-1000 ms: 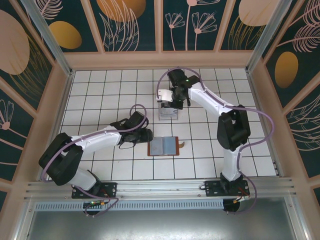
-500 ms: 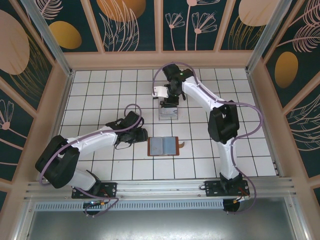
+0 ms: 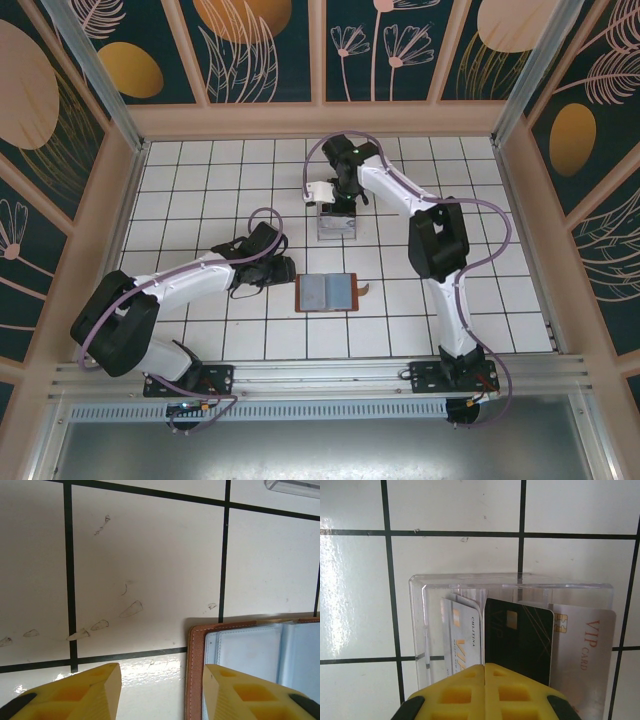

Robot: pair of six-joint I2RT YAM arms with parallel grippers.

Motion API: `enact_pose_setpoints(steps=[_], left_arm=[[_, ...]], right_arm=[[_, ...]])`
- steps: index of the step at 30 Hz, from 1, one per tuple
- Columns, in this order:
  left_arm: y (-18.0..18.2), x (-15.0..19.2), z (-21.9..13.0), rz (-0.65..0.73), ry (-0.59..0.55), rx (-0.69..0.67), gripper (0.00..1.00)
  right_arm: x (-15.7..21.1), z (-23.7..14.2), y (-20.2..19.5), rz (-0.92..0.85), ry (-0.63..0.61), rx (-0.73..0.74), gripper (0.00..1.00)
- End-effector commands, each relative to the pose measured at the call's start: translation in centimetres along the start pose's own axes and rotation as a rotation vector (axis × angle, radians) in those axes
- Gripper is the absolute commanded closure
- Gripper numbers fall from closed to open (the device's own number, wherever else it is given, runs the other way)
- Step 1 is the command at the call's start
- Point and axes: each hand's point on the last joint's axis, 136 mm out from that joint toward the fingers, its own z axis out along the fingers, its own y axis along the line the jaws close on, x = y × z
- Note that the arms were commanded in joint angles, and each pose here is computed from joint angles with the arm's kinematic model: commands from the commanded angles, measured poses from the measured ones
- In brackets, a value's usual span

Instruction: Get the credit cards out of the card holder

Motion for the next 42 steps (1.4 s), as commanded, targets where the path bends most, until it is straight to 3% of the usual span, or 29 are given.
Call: enact_pose_setpoints(steps=[1, 4, 8, 11, 27, 42], left_arm=[[0.8, 0.3, 0.0, 0.004, 0.012, -0.026, 0.52], [0.8, 0.3, 0.0, 0.004, 0.015, -0.03, 0.52], [0.9, 0.3, 0.1, -0.001, 0.016, -0.032, 0.52], [0.9, 0.1, 0.1, -0.001, 0.012, -0.034, 0.52], [0.7, -0.2, 0.0, -0.003, 0.01, -0.037, 0.52], [-0.8, -0.1, 0.5, 0.019, 0.029, 0.031, 0.54]], right_arm=[[0.1, 0.4, -0.3, -0.003, -0.009, -0.016, 1.0], [0.2, 0.6, -0.7, -0.005, -0.005, 0.0, 1.0], [0.2, 0.6, -1.3, -0.004, 0.005, 0.031, 0.83], [0.2, 0.3, -2.0, -0.009, 0.01, 0.061, 0.78], [-0.6, -2.5, -5.8, -0.005, -0.012, 0.278, 0.72], [-1.0, -5.5, -3.8, 0.138, -0.112, 0.325, 0.66]])
